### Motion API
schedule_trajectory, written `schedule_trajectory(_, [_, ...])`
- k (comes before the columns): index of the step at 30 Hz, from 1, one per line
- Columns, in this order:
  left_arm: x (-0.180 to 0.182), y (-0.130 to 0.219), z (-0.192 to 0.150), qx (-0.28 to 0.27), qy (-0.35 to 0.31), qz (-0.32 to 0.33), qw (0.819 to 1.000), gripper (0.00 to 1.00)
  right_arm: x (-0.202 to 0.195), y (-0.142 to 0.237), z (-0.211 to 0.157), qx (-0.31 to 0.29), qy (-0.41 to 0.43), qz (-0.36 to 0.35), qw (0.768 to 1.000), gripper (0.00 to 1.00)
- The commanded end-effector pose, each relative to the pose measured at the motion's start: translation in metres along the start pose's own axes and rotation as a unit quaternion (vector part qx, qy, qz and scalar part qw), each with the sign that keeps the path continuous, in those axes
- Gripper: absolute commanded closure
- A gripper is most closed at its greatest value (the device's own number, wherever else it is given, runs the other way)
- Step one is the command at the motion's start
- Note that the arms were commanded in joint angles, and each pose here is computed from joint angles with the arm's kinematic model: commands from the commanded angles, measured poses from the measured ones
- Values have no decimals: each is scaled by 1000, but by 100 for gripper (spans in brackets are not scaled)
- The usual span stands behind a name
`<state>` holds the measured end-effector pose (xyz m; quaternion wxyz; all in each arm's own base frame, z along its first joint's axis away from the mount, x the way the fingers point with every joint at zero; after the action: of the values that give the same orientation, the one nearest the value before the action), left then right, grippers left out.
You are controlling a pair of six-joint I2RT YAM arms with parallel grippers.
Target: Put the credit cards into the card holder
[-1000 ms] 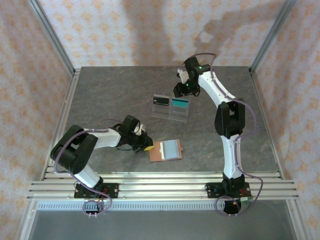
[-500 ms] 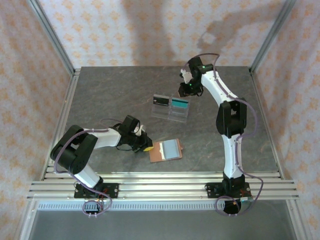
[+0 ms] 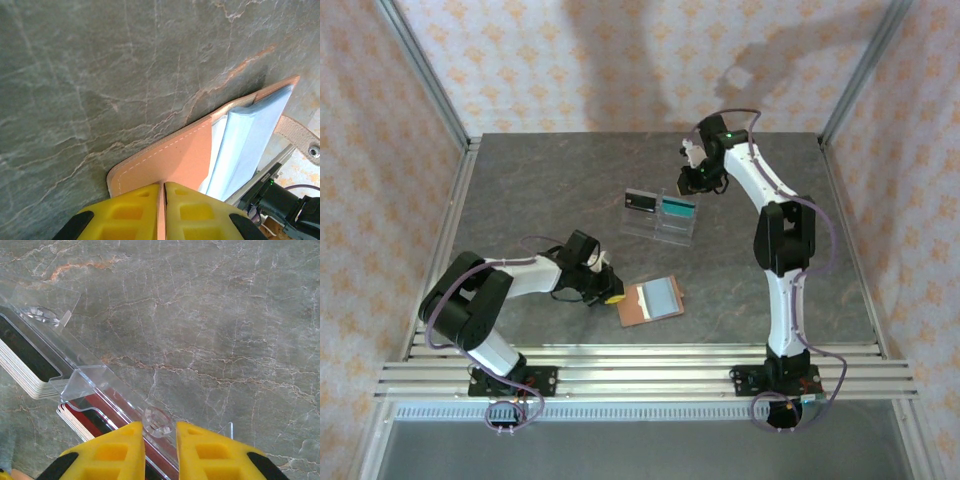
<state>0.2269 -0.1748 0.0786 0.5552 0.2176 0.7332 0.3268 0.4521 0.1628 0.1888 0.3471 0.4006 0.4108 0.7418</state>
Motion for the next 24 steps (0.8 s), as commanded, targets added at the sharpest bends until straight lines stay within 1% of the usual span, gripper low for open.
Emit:
schedule_trajectory(1, [-4, 5, 1, -9, -14, 10, 1000, 86, 2, -5, -20, 39, -35, -6, 999, 81])
schedule_trajectory(4, [-4, 5, 1, -9, -14, 10, 1000, 86, 1, -2, -25, 30, -74, -20, 997, 90])
schedule_trajectory(9, [-2, 2, 2, -7, -12, 12, 1000, 86, 3, 3, -41, -20, -160, -25, 987, 92])
schedule_trajectory(11, [-2, 0, 3, -4, -12, 12, 1000, 86, 7, 3, -49, -35, -181, -10, 983, 91])
schedule_trajectory(13, [-1, -2, 3, -1, -12, 12, 1000, 86, 14, 2, -56, -36, -167, 6, 985, 82])
schedule_trajectory(14, [-1, -2, 3, 0, -11, 12, 1000, 86, 17, 1, -58, -30, -147, 6, 989, 79])
schedule_trajectory(16, [-1, -3, 3, 2, -12, 12, 1000, 86, 19, -2, -61, -11, -119, -7, 993, 77])
schedule_trajectory(22, [-1, -4, 5, 3, -13, 13, 1000, 86, 19, -13, -61, 48, -40, -12, 998, 73])
schedule_trajectory(24, [-2, -4, 5, 3, -13, 11, 1000, 86, 16, -16, -61, 61, -31, -22, 997, 73])
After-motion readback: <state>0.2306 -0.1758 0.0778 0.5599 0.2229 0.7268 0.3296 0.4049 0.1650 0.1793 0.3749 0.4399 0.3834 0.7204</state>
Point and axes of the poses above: each hand's point on the last joint's axis, 136 mm out from that joint toward the fingers, its own y axis back along the fingers, its own x axis along the line the jaws close on, z = x × y, the point moved 8 cm from there along y, back along the fingers, and after that the axes turned 3 degrees about y, right-handed, at the moved point
